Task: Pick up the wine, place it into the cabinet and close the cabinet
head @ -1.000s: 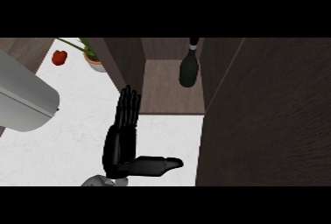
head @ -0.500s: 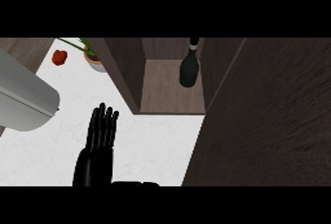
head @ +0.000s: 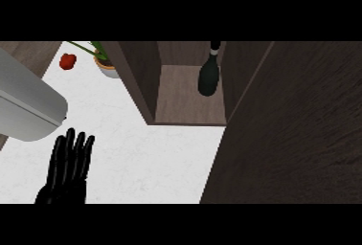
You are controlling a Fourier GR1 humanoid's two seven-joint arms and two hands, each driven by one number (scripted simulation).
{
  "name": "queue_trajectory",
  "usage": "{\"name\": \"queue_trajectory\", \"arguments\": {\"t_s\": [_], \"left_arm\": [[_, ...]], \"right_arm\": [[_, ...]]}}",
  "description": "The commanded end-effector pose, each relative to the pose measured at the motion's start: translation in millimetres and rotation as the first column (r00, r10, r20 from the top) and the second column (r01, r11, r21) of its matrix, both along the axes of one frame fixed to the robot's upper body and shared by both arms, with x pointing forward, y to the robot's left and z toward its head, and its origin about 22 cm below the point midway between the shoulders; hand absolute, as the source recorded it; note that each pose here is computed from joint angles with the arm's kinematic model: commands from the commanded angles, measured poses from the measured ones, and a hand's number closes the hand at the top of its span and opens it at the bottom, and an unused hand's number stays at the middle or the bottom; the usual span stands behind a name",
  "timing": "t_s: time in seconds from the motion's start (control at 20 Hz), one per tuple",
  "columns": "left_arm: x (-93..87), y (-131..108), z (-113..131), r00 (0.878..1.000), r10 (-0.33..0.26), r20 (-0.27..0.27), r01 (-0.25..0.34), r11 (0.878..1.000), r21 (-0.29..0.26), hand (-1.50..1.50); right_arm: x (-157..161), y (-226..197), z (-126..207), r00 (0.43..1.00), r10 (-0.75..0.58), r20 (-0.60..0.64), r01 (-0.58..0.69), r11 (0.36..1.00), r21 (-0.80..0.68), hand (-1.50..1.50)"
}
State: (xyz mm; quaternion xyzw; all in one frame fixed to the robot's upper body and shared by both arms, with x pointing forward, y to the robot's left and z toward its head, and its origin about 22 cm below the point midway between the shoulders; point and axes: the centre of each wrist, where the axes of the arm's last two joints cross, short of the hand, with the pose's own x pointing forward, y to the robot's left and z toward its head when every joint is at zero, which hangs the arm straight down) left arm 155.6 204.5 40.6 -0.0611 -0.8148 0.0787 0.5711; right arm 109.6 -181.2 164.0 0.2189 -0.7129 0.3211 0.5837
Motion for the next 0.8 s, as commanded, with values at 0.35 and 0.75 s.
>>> {"name": "queue_trajectory", "arguments": {"t_s": [0.35, 0.75], "left_arm": [[-9.2, 58.7, 12.1, 0.999, 0.025, 0.02, -0.025, 1.0, 0.001, -1.5], [-20.3, 92.5, 26.0, 1.0, -0.017, 0.019, 0.017, 1.0, -0.008, -1.5]], "right_arm": [[-17.7, 56.4, 25.7, 0.978, 0.209, -0.023, -0.204, 0.97, 0.135, 1.5], [9.7, 112.5, 23.6, 0.986, 0.169, -0.017, -0.165, 0.977, 0.134, 1.5]]}}
